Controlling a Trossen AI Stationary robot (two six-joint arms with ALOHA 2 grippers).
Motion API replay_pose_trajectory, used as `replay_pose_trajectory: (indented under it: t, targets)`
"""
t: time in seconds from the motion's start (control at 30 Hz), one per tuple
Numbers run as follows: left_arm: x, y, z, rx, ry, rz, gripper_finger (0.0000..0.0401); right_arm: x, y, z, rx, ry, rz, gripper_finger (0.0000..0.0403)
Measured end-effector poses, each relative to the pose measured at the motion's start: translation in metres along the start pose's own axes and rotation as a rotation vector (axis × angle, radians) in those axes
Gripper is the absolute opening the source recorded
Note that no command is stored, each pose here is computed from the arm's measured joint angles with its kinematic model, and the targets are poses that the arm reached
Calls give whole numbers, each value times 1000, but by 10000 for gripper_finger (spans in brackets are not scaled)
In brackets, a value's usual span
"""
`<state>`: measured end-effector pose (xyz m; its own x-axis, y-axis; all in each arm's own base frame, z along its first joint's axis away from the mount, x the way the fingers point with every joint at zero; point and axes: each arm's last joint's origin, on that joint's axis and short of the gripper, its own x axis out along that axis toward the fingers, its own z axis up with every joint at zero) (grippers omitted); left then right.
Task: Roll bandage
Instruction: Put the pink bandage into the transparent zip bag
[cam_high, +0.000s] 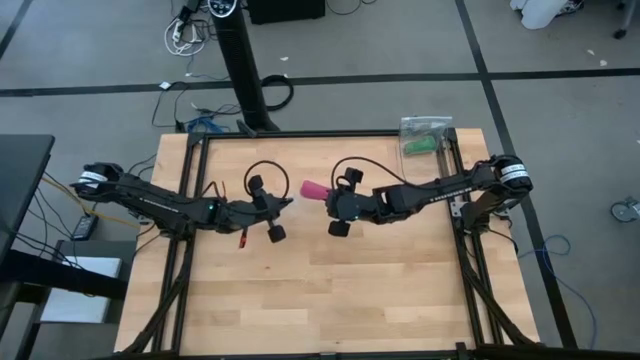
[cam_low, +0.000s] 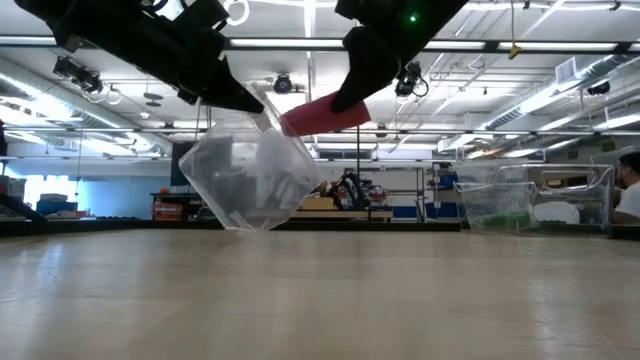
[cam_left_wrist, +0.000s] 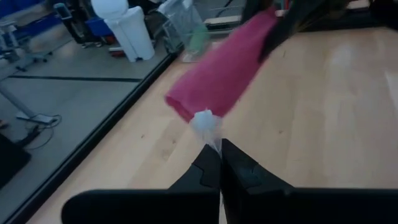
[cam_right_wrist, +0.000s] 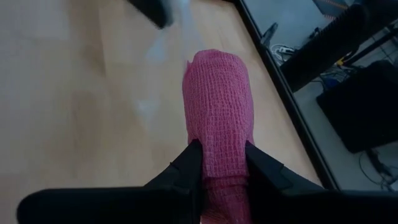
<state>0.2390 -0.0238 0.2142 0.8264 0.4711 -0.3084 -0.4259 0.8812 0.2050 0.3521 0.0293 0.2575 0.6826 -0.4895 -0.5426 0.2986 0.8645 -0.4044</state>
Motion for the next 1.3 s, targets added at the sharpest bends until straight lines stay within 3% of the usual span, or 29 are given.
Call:
replay_pose_trajectory:
  t: [0.53, 0.97, 1.17, 1.3]
  targets:
    - [-1, 3, 2, -99, -25, 98, 1, -8, 14, 0, -7, -12, 102, 81]
    - [-1, -2, 6, -47, -51, -78, 1, 2, 0, -2, -113, 8, 157, 81]
    - [-5, 2, 0, 3, 19, -37, 1, -5, 0, -21, -61, 195, 177, 81]
    - [-6, 2, 0, -7, 26, -75, 1, 2, 15, -51, 19, 262, 279, 81]
